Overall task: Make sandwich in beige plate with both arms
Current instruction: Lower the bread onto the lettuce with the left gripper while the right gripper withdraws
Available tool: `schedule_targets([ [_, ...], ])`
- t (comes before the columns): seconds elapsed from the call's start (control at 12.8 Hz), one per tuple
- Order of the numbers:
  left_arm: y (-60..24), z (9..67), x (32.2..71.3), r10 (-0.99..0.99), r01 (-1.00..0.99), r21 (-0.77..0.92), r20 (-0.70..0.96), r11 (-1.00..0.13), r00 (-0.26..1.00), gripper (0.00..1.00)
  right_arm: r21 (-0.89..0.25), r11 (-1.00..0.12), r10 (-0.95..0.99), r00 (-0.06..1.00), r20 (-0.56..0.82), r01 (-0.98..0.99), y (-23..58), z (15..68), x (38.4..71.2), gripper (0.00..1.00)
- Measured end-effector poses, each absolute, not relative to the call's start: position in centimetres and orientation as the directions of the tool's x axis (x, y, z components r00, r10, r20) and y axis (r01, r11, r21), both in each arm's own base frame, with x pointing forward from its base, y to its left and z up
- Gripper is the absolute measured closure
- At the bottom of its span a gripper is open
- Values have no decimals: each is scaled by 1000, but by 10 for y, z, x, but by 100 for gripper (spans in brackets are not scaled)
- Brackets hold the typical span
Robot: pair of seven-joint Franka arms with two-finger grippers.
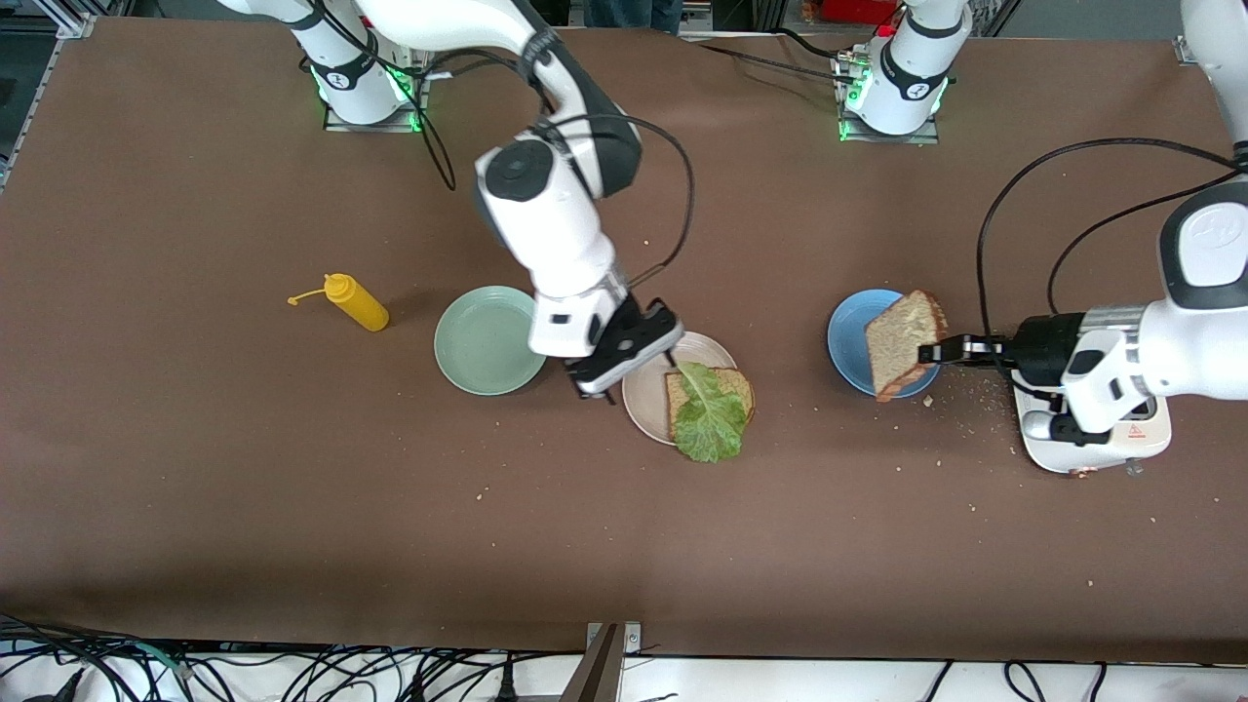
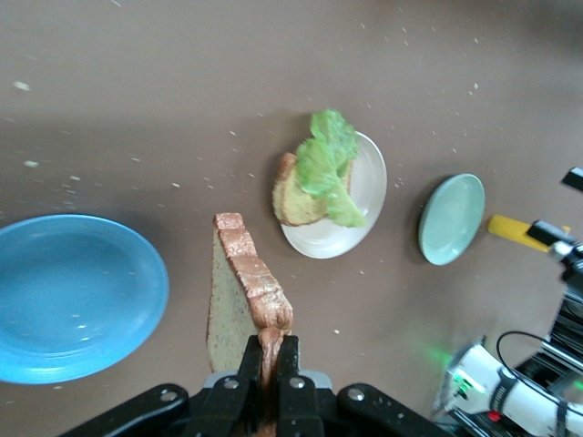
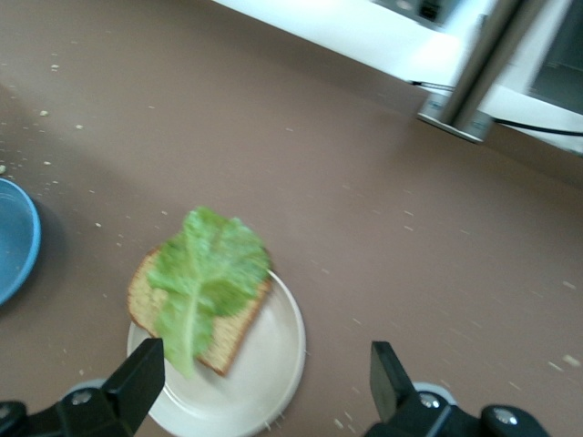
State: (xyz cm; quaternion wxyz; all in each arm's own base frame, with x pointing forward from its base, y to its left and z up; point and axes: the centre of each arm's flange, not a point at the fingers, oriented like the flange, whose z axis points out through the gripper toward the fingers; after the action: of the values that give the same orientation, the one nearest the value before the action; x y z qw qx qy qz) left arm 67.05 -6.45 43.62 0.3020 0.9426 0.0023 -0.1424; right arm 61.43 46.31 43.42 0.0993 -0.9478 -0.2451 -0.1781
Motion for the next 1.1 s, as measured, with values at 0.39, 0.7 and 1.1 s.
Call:
schedule_targets([
  [0.39, -142, 388, 677, -125, 206, 740, -365, -641, 923, 91, -83, -913, 386, 912, 134, 399, 338, 493, 634, 0],
  [0.7, -187, 319, 693, -69, 291, 822, -369, -491, 927, 91, -61, -949, 311, 949, -42, 308, 224, 528, 637, 0],
  [1.1, -251, 233, 686, -69, 216, 881, -269, -420, 961, 91, -50, -961, 277, 952, -127, 273, 188, 533, 632, 0],
])
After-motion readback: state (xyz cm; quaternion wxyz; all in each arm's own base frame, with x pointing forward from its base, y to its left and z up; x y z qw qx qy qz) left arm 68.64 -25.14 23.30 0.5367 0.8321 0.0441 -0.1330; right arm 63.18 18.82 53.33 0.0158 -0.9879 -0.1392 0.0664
